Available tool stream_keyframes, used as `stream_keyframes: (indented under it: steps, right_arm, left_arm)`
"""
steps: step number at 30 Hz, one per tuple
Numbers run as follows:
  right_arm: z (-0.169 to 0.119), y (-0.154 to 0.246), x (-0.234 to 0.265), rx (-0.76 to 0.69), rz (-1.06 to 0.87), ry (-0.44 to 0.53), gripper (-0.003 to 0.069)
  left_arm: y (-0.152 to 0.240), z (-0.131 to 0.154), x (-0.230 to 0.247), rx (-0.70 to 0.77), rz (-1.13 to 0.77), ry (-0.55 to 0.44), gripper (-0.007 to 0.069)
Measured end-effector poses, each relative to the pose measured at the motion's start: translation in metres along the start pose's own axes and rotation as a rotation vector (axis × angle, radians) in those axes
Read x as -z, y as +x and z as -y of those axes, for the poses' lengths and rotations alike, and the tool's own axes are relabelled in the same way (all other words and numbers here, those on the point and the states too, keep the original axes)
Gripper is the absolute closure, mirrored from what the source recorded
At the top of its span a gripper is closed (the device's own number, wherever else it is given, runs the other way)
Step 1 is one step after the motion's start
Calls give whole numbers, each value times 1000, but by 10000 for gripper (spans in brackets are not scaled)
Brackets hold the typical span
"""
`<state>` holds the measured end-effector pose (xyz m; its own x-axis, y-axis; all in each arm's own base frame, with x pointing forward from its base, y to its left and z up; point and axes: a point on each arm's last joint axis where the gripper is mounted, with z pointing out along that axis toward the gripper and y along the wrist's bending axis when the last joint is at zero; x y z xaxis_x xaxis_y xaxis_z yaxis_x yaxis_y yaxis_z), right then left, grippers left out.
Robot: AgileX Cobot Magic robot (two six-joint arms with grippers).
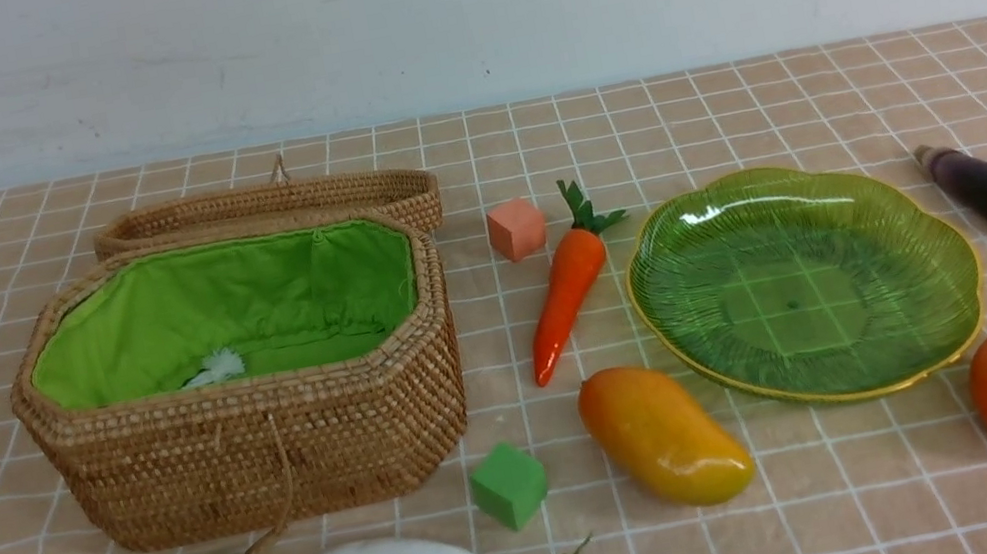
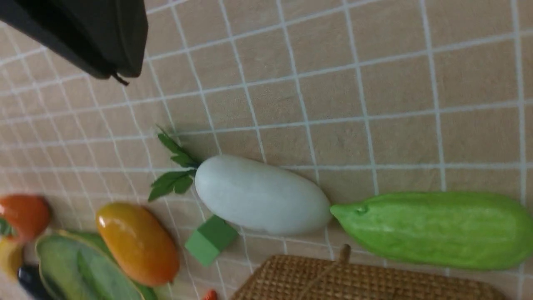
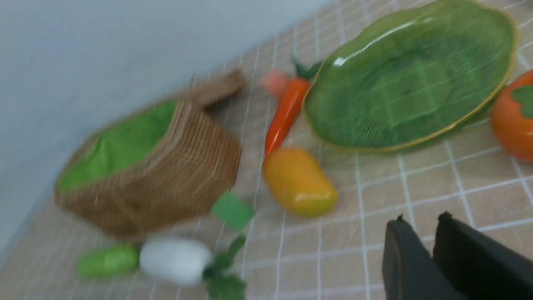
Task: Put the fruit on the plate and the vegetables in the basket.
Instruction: Take a chayote with your left arm and place it on the basket on the left.
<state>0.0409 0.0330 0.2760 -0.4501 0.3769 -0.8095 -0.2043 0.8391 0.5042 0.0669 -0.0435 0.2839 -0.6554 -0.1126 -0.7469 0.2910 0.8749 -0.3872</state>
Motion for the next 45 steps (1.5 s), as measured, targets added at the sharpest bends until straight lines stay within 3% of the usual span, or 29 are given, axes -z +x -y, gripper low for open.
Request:
stream_keyframes:
  steps: [4,8,14,21,29,32,35,36,37,45]
  right_arm:
    - [-37,-34,15,205,-288,-90,559]
    - [-57,-55,27,317,-422,-150,559]
    - [-75,-75,45,431,-371,-240,557]
    - [-76,-76,47,526,-355,-263,552]
    - [-76,-75,52,567,-334,-263,551]
    - [-74,-74,56,584,-320,-247,551]
    - [-73,-74,56,591,-317,-240,551]
    - [-73,-74,56,591,-317,-239,551]
    - [-72,-73,56,594,-319,-232,549]
    - [-70,-73,52,594,-306,-218,543]
  left_arm:
    - [-13,9,-3,-179,-22,52,638]
    - [-25,13,-11,-265,-149,16,638]
    - [-65,12,-34,-445,-379,-127,638]
    - [-76,8,-77,-623,-587,-80,638]
    - [-81,-11,-119,-877,-636,-50,637]
    - [-76,-20,-138,-987,-722,-30,578]
    - [-71,-30,-153,-1037,-803,-43,442]
    - [-70,-31,-153,-1037,-807,-44,433]
    - [-68,-34,-155,-1044,-814,-57,356]
    - [-56,-43,-150,-1154,-722,-125,295]
